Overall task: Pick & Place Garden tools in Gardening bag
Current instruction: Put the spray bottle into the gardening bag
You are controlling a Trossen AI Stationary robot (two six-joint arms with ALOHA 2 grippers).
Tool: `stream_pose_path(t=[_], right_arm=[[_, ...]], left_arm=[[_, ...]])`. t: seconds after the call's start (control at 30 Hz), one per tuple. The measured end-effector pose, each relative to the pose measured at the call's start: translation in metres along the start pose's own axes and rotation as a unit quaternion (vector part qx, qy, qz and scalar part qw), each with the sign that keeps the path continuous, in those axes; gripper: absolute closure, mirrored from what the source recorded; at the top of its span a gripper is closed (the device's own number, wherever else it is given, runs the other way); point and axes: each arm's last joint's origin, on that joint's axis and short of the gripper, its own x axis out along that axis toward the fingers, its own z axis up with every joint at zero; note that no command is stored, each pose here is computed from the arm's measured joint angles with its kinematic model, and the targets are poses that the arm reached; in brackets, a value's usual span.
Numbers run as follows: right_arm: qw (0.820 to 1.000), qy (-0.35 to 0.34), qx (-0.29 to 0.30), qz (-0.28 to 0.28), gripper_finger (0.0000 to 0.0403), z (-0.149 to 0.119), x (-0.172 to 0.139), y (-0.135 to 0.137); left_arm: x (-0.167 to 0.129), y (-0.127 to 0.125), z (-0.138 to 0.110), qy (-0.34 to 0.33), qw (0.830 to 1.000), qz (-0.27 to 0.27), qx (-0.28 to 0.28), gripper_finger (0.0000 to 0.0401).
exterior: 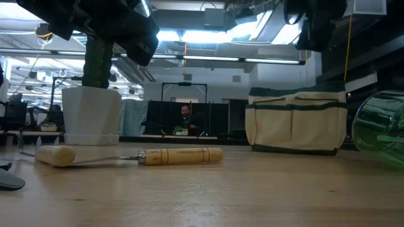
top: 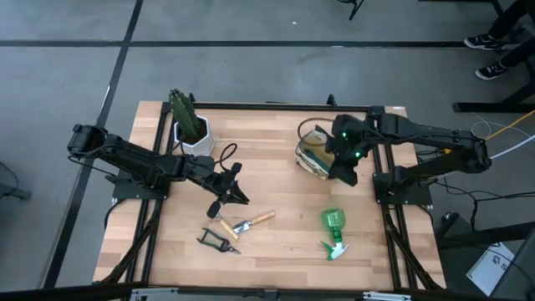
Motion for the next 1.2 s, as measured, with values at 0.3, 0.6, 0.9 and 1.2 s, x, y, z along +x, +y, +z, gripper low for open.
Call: stream_pose_path(t=[0.3, 0.6, 0.9, 1.2], right_arm=[[0.999, -0.016, -0.044, 0.026, 0.0295, -0.005, 0.021, 0.051], [1.0, -0.002, -0.008, -0.015, 0.0295, -0.029, 0.046, 0.095], [1.0, 0.023, 0.001, -0.012, 0.0295, -0.049, 0.096, 0.138], [0.997, 0.068, -0.027, -0.023, 0.0295, -0.069, 0.15, 0.16]], left_arm=[[0.0, 0.0, 0.0, 0.0, 1.0, 0.0, 0.0, 0.037], [0.0, 0.0, 0.0, 0.0, 1.0, 0.0, 0.0, 0.037], [0.0, 0.0, 0.0, 0.0, 1.0, 0.0, 0.0, 0.037], [0.0, 0.0, 0.0, 0.0, 1.0, 0.0, 0.0, 0.037]])
